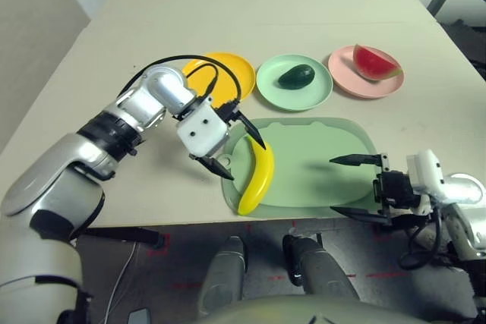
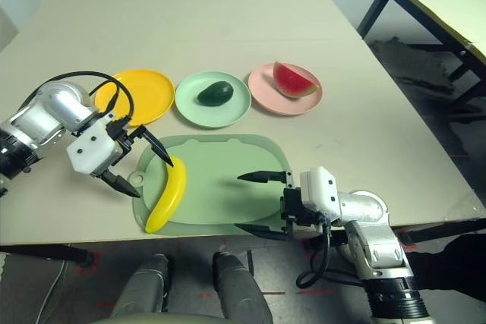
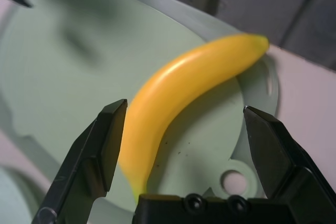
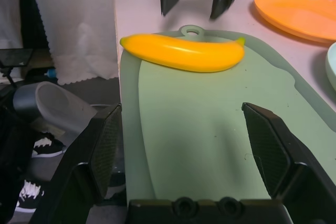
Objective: Place the fruits into color-matched plates.
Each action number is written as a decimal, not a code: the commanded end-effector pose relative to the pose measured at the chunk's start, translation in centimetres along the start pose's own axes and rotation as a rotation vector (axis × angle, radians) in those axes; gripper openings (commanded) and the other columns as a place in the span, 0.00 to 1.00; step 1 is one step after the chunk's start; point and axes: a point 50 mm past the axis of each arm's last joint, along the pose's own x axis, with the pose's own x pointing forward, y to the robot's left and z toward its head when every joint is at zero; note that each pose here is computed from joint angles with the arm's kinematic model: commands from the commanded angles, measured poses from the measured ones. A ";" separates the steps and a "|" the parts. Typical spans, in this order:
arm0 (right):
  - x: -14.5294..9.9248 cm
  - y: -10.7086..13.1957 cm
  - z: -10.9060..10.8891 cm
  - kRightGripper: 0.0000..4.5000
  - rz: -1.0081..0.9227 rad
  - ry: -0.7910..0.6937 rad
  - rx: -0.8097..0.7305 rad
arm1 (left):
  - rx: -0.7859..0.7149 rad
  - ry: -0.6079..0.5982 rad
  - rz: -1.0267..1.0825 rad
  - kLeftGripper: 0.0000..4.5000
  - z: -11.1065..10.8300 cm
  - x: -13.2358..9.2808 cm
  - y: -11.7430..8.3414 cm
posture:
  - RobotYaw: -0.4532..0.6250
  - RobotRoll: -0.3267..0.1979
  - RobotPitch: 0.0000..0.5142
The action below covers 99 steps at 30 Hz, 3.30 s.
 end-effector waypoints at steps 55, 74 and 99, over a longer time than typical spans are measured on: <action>5.3 1.7 -0.1 1.00 -0.490 -0.195 0.205 | -0.612 0.803 0.787 0.36 -8.9 -9.1 -3.0 | 0.30 0.62 0.29; 5.0 2.0 -1.0 1.00 -0.516 -0.154 0.234 | -0.769 0.891 0.886 0.99 -10.7 -7.6 -5.9 | 0.27 0.62 0.29; -16.4 -5.6 -4.4 1.00 -1.482 0.128 0.114 | -1.283 -0.030 2.201 0.99 -9.7 -5.6 -19.0 | 0.32 0.62 0.32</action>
